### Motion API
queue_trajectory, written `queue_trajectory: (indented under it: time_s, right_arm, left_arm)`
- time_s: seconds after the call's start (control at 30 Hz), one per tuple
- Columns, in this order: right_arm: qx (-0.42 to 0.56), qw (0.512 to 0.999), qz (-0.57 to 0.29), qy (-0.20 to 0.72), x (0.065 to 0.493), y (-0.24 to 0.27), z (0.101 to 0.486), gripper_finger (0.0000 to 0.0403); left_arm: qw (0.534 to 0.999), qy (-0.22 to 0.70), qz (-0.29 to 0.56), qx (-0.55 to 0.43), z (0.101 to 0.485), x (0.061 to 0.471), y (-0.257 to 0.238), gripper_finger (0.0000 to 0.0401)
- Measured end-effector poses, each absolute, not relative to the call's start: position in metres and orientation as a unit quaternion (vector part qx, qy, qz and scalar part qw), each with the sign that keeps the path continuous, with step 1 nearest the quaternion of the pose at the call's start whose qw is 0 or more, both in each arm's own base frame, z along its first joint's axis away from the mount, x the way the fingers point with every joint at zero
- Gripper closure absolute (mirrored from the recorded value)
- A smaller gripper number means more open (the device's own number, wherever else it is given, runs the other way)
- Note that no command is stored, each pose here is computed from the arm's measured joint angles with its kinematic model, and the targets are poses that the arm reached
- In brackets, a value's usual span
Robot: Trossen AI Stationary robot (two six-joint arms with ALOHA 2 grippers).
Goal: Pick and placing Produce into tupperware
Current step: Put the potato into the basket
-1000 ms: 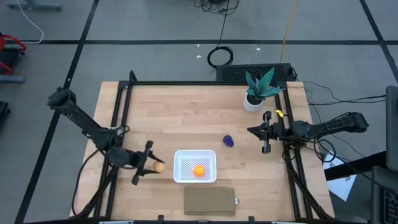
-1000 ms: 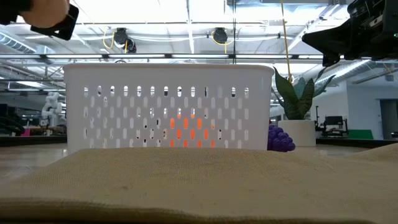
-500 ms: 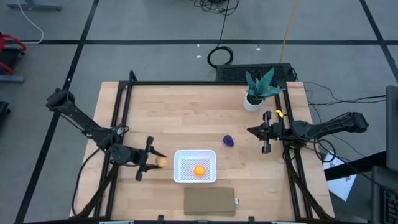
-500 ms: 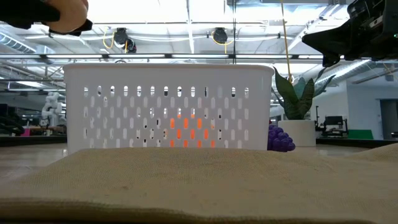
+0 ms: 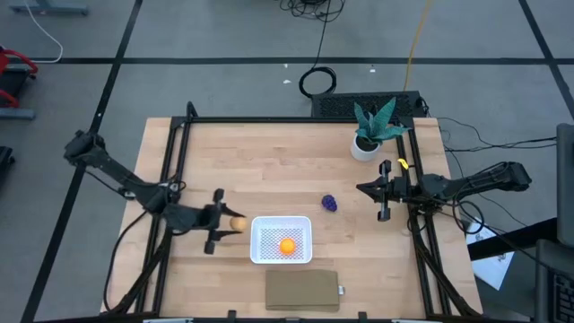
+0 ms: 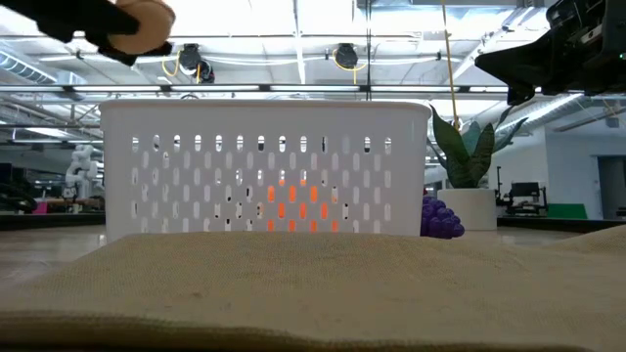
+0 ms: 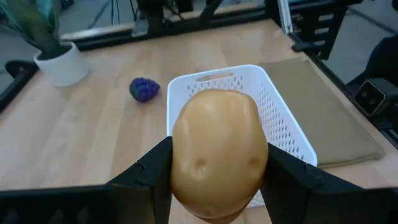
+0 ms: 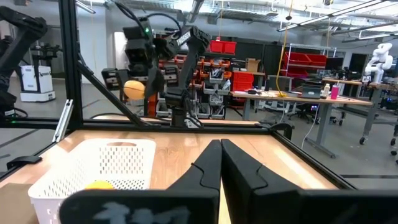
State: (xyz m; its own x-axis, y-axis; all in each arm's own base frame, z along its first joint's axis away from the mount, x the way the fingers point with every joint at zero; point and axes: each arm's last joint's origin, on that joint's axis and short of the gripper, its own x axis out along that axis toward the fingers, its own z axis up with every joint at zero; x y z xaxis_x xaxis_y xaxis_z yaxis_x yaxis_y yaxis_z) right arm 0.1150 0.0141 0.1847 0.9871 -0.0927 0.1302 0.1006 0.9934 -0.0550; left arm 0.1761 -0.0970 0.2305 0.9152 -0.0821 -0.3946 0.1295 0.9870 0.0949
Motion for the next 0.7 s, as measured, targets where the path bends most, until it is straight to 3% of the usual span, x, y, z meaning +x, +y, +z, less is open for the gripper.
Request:
queue_trajectory:
  time_s: [0.5,0.7]
  right_arm:
    - [-0.032,0.997,-0.048,-0.058,0.115,0.014,0.184,0.0403]
    - [-0.031,0.997,-0.048,-0.058,0.115,0.014,0.184,0.0403]
  left_arm:
    - [0.926,0.358,-0.090,0.085,0.294,0.276,-0.107,0.0217]
    - [0.882,0.459,-0.096,0.039,0.293,0.323,-0.100,0.0217]
